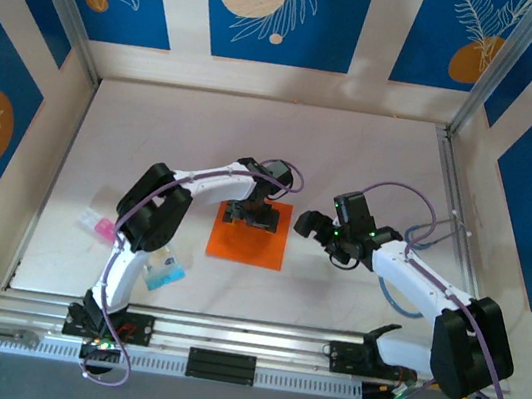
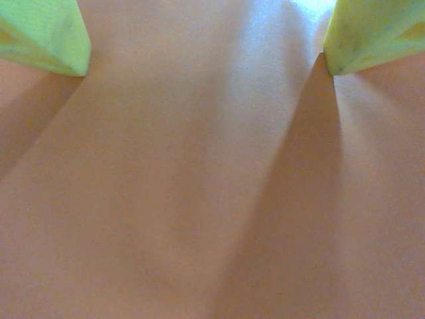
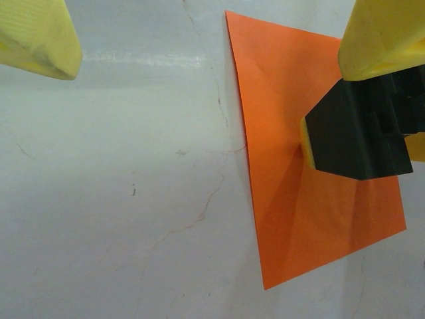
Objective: Fold a paper plane with a square sheet of paper (pick it up from the middle)
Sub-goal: First fold the square sheet of paper in half at the center of the table.
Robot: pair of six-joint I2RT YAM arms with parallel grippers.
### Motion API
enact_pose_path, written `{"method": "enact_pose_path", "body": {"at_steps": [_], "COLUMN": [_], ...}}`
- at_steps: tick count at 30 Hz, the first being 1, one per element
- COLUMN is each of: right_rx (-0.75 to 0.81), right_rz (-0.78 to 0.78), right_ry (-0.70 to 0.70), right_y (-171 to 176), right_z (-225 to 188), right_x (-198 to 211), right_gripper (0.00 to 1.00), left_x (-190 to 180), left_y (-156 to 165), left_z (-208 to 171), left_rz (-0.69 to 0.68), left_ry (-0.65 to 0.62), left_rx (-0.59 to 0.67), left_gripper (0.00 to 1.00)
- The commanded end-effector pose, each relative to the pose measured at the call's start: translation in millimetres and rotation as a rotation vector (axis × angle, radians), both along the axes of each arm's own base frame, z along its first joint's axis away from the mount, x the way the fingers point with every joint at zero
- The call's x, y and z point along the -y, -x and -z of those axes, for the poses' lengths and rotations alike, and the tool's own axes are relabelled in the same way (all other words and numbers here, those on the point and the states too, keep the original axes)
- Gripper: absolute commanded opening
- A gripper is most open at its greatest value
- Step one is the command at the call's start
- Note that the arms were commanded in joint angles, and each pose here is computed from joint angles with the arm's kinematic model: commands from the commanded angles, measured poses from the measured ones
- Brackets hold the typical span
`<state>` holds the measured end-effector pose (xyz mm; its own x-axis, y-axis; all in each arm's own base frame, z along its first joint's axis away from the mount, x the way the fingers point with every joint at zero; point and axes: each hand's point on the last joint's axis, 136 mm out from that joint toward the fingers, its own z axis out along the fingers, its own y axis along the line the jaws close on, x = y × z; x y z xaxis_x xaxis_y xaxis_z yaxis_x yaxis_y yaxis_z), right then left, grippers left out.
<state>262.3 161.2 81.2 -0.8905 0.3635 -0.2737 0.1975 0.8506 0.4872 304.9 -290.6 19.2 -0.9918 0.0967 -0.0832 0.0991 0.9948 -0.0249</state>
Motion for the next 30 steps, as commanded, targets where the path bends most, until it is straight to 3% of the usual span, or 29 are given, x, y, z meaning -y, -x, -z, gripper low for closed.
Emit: {"method": "enact_pose_path", "body": {"at_steps": [1,10,15,16,25,30], "right_rx": [0.006,0.008,0.005,0.011,0.082,0.068], "right_rz": [0.020,0.021,0.031,0.024,0.038,0.062], "right_ry": [-0.001,0.000,-0.012,-0.021,-0.036,-0.038], "right_y": [1,1,1,0,0,2], "right_z": [-4,-5,-9,-11,-24,-19], "right_x": [2,2,3,2,9,14], "right_gripper": [0.99,0.99,0.99,0.99,0.99,1.00], "left_x": [-5,-5,-3,-1,12,14], "left_y": [14,12,7,7,-1,-4], "left_z": [24,19,10,9,-10,-21], "left_rz": [0.002,0.012,0.021,0.032,0.066,0.069], "left_ry": [-0.048,-0.047,-0.039,-0.028,0.059,0.085], "left_rx": [-0.049,-0.034,-0.003,0.005,0.066,0.102], "left_gripper": [0.88,0.86,0.78,0.72,0.51,0.48]}}
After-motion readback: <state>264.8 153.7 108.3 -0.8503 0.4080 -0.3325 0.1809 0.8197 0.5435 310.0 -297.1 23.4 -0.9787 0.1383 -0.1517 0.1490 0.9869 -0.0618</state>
